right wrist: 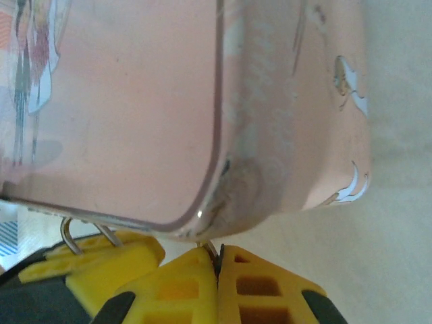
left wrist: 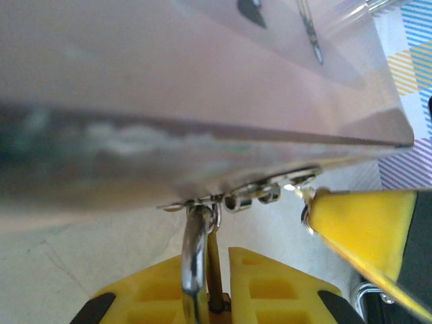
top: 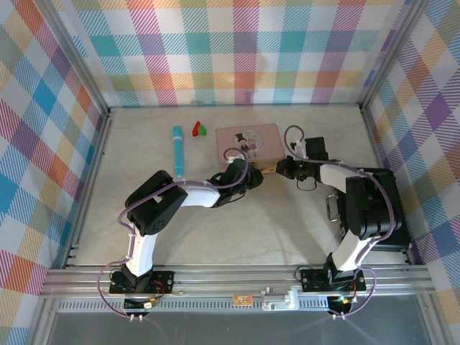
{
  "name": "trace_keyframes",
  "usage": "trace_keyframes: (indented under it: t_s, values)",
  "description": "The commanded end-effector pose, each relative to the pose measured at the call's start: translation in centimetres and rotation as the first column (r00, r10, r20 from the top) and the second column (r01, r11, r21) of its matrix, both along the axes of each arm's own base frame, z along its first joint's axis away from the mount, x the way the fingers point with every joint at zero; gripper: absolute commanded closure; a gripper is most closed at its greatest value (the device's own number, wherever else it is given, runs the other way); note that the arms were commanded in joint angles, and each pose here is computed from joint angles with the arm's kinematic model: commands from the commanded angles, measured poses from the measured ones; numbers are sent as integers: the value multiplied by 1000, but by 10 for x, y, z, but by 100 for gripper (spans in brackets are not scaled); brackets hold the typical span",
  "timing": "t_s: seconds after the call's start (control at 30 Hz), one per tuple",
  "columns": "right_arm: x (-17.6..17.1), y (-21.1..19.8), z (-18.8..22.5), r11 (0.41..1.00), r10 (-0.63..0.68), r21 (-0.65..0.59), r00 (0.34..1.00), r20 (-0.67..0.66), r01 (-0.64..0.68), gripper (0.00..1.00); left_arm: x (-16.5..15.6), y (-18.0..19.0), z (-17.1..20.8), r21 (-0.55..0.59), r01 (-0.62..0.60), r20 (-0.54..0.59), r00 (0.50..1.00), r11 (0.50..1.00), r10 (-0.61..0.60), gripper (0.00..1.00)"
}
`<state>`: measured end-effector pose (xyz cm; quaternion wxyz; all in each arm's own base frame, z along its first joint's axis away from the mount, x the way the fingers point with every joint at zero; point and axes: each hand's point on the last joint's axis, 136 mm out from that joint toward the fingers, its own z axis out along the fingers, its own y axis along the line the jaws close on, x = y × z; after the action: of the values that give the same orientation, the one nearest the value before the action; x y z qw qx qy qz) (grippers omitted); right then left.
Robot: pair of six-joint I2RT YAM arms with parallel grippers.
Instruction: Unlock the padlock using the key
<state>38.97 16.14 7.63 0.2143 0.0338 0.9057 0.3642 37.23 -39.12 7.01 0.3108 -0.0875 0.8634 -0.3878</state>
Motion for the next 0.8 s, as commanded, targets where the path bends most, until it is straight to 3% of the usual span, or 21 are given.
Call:
trace_keyframes:
  t_s: [0.0,0.2,0.47,0.77]
  values:
    - [33,-1,22,999,32,-25,990,134,-29,100,-22,-22,5,-25,93,-9,996,995,-93,100]
    - [44,10,29,994,105,-6,983,149,-106,100,-9,-31,-6,-39,50,-23,998,998,-51,95]
    - [51,16,31,989,146,5,976,160,-148,100,3,-37,-21,-34,24,-42,999,999,-25,77]
    - [20,13,46,987,157,9,976,149,-160,100,3,1,4,-82,-48,-37,998,995,45,54]
